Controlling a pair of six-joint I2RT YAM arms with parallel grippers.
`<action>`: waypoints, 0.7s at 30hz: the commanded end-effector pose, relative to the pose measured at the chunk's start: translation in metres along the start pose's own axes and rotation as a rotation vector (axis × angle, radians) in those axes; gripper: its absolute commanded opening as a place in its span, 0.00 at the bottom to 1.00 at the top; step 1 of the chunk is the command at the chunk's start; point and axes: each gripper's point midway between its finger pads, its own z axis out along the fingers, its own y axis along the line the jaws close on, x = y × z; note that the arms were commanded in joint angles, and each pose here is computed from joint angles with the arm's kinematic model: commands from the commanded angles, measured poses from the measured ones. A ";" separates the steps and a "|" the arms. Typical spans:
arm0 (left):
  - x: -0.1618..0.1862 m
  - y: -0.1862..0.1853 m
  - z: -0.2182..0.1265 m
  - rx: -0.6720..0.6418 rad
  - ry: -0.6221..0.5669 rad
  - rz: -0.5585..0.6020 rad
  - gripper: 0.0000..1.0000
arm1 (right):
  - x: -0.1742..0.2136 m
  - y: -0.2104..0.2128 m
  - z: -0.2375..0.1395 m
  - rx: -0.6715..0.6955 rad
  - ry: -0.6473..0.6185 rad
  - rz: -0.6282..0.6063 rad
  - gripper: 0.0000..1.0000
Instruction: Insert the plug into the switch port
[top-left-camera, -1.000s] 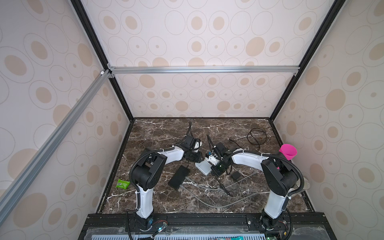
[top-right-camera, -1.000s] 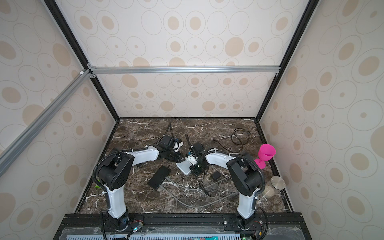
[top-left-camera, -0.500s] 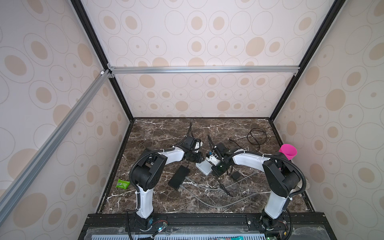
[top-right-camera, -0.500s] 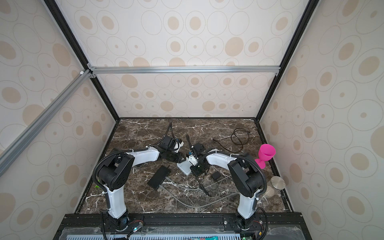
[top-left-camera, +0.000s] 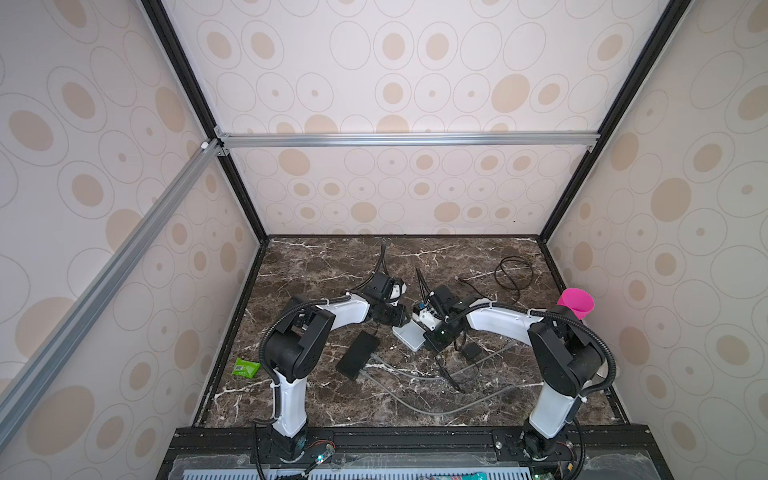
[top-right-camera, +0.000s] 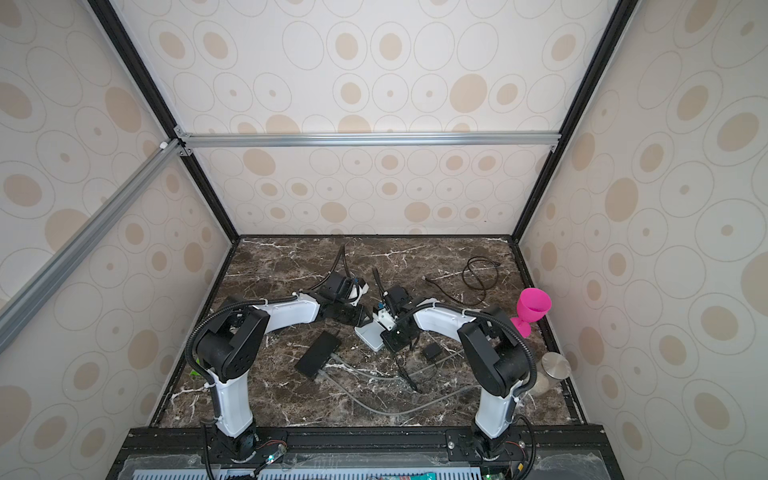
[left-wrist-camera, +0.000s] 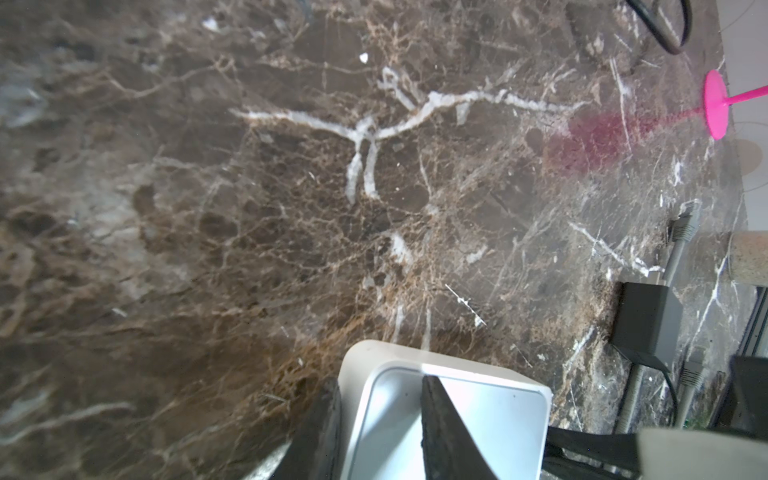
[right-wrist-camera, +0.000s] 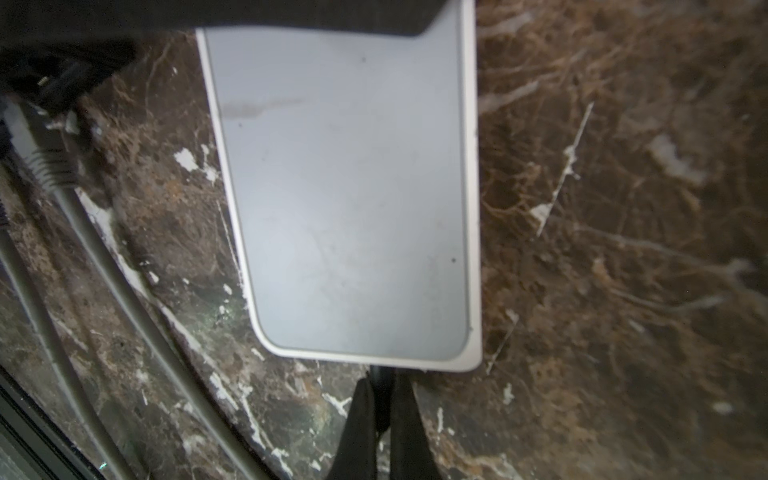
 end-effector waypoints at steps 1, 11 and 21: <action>0.087 0.005 0.019 -0.017 0.283 -0.044 0.32 | -0.036 0.006 -0.005 -0.012 -0.134 -0.040 0.00; 0.140 -0.008 0.029 0.026 0.352 -0.058 0.32 | -0.063 0.007 -0.012 -0.010 -0.189 -0.058 0.00; 0.163 -0.019 0.025 0.028 0.374 -0.040 0.32 | -0.091 0.008 -0.026 0.008 -0.235 -0.071 0.00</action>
